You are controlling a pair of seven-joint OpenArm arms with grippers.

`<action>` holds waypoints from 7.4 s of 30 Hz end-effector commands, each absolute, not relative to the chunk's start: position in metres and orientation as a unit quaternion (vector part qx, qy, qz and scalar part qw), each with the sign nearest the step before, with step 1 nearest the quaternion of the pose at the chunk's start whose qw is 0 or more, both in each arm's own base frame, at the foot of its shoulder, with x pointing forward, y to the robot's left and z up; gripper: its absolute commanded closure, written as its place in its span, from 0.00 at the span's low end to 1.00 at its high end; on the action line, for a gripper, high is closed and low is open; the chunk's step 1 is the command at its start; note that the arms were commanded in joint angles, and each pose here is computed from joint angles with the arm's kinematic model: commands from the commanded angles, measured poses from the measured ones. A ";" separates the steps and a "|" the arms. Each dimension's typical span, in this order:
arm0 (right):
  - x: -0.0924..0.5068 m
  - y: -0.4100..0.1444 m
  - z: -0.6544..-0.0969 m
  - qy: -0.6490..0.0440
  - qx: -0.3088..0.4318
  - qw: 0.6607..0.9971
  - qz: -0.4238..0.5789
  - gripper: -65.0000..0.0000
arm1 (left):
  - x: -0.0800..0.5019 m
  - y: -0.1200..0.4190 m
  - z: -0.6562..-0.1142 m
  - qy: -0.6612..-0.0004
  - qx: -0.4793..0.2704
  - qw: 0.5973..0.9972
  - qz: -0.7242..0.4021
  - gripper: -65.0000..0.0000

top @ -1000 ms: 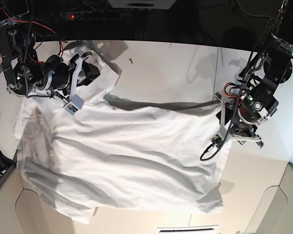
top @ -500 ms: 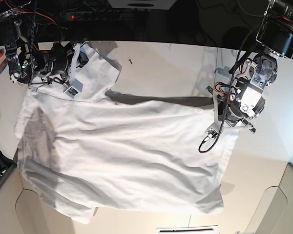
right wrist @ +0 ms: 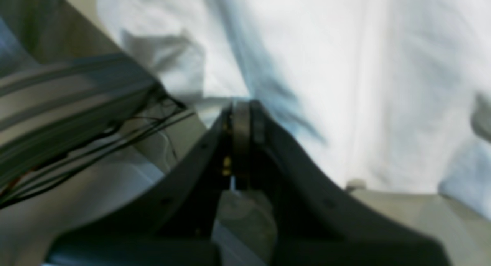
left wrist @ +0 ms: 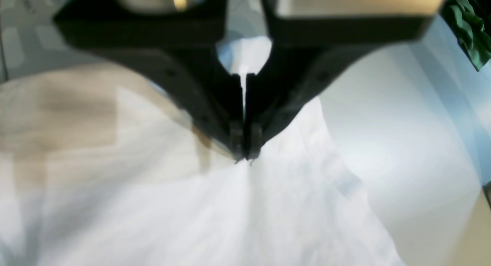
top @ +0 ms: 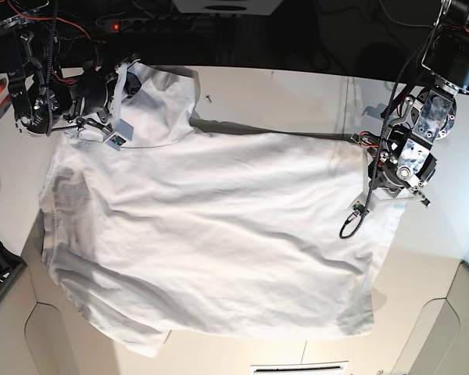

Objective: Layout the t-shirt on the table in an organized manner, then fold the t-shirt properly
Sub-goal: 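Pull the shirt with both grippers to spread it flat, then open both grippers and smooth the shirt, moving grippers outward along its edges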

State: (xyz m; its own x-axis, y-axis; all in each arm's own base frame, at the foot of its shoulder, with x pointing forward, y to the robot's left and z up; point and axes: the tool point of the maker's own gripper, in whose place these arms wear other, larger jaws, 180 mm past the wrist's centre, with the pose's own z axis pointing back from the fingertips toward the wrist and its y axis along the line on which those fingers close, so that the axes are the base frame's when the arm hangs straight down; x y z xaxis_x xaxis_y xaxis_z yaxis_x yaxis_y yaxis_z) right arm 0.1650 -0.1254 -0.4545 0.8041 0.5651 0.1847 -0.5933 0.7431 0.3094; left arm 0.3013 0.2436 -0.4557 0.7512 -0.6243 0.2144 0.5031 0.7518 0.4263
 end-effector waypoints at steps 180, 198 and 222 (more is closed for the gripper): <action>0.499 -0.360 -0.353 -0.463 -0.083 0.881 -0.051 0.43 | 0.361 0.212 -0.388 -0.303 -0.052 0.914 -0.264 0.55; 0.481 -0.324 -0.396 -0.490 -0.096 0.866 -0.032 0.43 | 0.362 0.213 -0.388 -0.303 -0.051 0.914 -0.265 0.55; 0.500 -0.294 -0.348 -0.489 -0.024 0.872 0.007 0.68 | 0.335 0.238 -0.420 -0.279 0.018 0.924 -0.261 0.87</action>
